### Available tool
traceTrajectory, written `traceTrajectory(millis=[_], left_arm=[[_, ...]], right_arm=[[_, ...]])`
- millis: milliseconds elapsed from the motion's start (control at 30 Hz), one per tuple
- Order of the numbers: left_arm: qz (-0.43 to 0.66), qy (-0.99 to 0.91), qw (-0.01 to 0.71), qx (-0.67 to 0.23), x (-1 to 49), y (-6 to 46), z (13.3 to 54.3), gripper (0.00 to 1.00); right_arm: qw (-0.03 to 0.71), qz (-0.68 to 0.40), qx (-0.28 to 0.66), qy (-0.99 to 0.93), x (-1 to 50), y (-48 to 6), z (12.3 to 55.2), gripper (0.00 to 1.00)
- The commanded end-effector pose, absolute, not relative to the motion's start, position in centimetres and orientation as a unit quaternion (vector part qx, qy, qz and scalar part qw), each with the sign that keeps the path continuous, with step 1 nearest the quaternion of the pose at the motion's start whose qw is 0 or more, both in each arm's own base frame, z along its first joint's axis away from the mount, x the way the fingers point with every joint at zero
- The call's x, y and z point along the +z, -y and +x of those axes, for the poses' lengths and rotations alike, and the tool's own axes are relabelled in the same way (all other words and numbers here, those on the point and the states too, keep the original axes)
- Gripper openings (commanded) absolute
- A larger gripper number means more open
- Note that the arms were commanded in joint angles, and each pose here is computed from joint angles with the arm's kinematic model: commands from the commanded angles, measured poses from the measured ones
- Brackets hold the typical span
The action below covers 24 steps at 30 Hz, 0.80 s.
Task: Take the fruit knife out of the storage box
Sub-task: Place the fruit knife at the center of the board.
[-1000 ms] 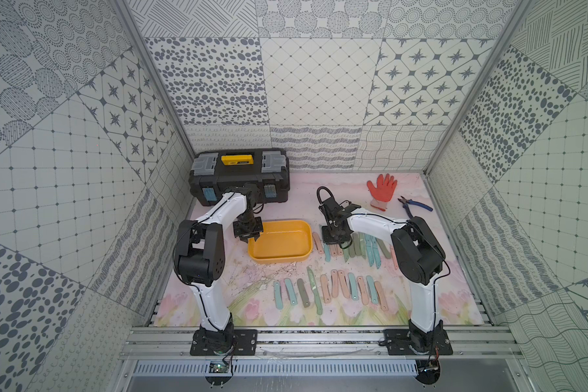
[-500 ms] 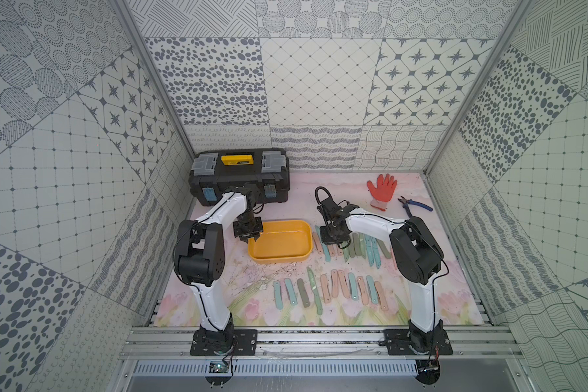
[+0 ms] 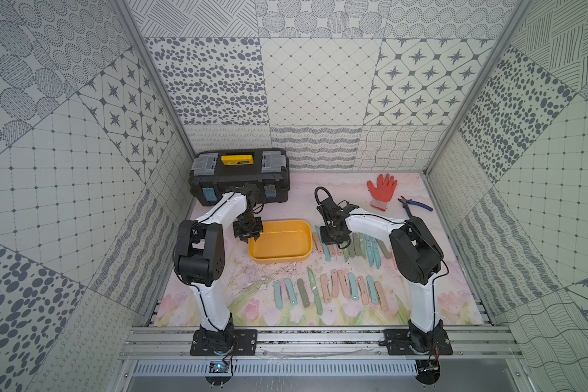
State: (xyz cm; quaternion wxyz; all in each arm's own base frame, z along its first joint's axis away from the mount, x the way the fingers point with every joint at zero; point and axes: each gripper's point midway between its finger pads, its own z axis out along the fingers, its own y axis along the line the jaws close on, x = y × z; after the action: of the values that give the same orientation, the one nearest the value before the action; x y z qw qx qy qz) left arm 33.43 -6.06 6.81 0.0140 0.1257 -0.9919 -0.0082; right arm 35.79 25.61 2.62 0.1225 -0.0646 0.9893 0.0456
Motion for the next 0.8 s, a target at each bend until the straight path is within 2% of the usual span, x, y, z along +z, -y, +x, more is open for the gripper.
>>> traceTrajectory(millis=[0, 333, 600, 767], left_arm=[[0.126, 0.992, 0.019, -0.010, 7.0, 6.1, 32.9, 0.30], [0.125, 0.992, 0.020, -0.011, 7.0, 6.0, 32.9, 0.30], [0.125, 0.992, 0.021, -0.011, 6.9, 6.0, 32.9, 0.30], [0.124, 0.992, 0.023, -0.011, 6.7, 6.0, 32.9, 0.30]], right_arm=[[0.121, -0.062, 0.034, -0.990, 2.2, -25.4, 36.4, 0.27], [0.145, -0.066, 0.051, -0.986, 4.5, -25.9, 36.8, 0.42], [0.244, -0.073, 0.112, -0.961, 14.1, -26.9, 37.4, 0.44], [0.305, -0.061, 0.140, -0.940, 19.0, -25.7, 36.4, 0.45]])
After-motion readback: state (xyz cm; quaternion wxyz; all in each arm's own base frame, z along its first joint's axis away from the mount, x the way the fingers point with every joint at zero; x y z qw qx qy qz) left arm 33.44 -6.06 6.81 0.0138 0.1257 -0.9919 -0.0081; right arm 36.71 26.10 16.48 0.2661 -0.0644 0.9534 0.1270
